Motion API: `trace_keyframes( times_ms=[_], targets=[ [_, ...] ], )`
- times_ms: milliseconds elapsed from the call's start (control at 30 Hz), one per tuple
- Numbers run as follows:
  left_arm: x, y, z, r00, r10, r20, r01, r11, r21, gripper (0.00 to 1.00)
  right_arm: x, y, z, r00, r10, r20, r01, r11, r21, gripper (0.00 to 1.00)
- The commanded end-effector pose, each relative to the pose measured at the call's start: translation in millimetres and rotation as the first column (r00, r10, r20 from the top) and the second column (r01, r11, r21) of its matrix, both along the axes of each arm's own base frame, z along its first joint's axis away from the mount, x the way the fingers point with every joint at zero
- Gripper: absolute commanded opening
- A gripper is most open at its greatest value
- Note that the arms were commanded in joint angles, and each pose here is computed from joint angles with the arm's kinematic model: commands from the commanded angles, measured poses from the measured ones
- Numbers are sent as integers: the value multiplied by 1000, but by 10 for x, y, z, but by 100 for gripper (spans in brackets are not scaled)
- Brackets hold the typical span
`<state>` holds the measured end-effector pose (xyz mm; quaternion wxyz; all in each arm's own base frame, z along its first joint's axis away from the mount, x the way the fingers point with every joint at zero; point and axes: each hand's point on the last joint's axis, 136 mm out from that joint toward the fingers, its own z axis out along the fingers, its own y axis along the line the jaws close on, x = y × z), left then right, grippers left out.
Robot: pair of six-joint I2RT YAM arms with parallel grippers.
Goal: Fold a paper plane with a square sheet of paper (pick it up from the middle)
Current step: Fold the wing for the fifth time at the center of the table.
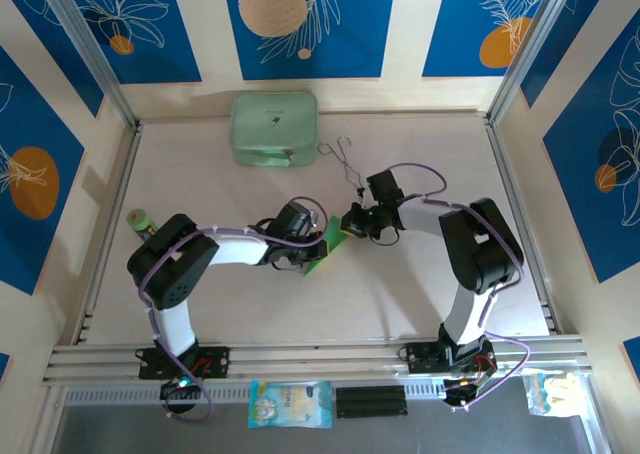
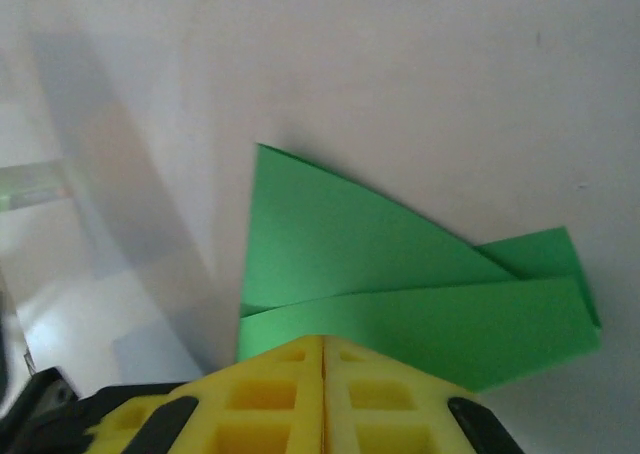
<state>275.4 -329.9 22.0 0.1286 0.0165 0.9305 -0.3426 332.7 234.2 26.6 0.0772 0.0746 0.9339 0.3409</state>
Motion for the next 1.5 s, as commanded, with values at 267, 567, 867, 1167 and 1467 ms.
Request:
trace_keyframes(
  times_ms=[267,567,867,1167,1467],
  targets=[
    [76,-223,207,989,-138,57,140,990,-20,4,-130,-58,-359,994,22,-111,-28,998,-51,8],
    [175,-361,17,987,-157,35,158,987,-21,4,-169,-113,-455,989,16,-144,-26,997,-70,8],
    [-118,-43,-315,992,-114,-57,115,993,19,3,-186,-209,-526,984,-3,-176,-16,994,-108,7],
    [-476,168,-210,988,-128,-85,127,992,-24,4,-209,-286,-695,977,-7,-215,-25,989,-144,7],
    [-799,518,-141,981,-164,-105,171,983,68,4,-138,-303,-647,982,4,-190,-34,988,-153,8]
  ],
)
